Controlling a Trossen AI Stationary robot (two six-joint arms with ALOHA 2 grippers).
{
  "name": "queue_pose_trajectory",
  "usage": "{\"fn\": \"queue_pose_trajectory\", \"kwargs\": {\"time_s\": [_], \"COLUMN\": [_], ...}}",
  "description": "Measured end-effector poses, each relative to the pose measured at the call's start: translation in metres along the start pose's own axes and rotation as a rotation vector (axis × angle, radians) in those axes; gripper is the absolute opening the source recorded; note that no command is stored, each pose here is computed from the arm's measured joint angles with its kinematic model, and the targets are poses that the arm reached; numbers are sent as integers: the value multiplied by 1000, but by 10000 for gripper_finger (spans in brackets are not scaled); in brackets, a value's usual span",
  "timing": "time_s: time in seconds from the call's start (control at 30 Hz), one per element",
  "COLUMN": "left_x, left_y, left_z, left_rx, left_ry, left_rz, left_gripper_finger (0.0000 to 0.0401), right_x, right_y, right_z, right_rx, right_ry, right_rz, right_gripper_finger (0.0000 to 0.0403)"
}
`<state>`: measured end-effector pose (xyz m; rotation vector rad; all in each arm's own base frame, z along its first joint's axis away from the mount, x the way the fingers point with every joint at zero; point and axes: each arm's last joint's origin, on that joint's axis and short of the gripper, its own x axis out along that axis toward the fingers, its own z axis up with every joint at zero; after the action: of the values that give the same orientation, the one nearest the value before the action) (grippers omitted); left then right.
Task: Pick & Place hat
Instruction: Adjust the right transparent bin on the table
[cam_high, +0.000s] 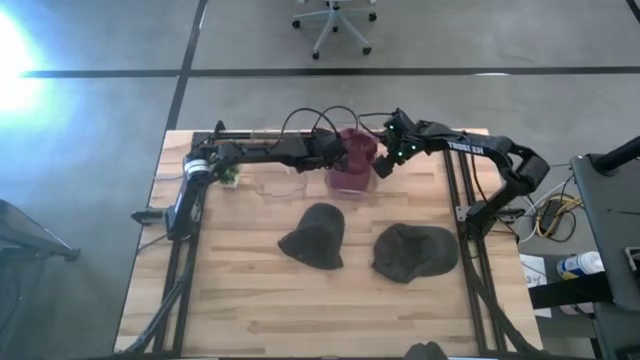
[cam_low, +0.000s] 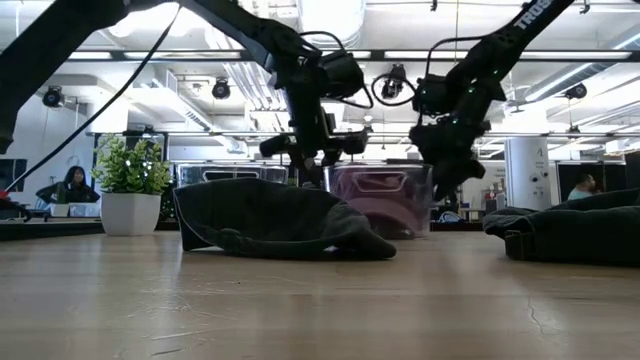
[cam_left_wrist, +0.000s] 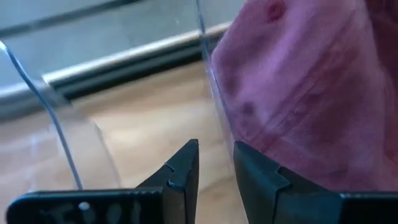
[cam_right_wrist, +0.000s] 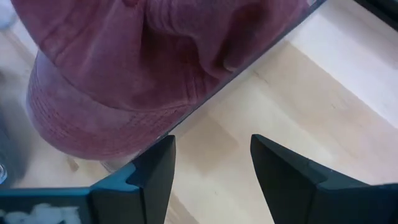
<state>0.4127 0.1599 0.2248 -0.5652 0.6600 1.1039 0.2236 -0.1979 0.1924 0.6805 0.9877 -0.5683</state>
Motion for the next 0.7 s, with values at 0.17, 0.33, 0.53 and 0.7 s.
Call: {"fn": "queue_pose_trajectory", "kwargs": {"time_s": [0.17,0.33,0.53,0.7], "left_x": [-6,-44,-90,-68], "left_y": [3,-5,-10,-12], "left_z": [6,16,9,-10], "left_rx": [29,61,121,183], "left_ry": [-23,-103,-137,-13], "left_rz": [3,-39,-32,-41], "left_gripper_finger": [97,97,97,97], "right_x": [-1,-28,-56,-69], "right_y": [1,1,2,3], "right_z": [8,7,-11,-27], "right_rx": [-15,-34,-57,-53], "right_ry": [-25,-87,-77,-95], "right_rz": [-25,-93,-131,-122], "right_gripper_finger": [205,205,205,205]}}
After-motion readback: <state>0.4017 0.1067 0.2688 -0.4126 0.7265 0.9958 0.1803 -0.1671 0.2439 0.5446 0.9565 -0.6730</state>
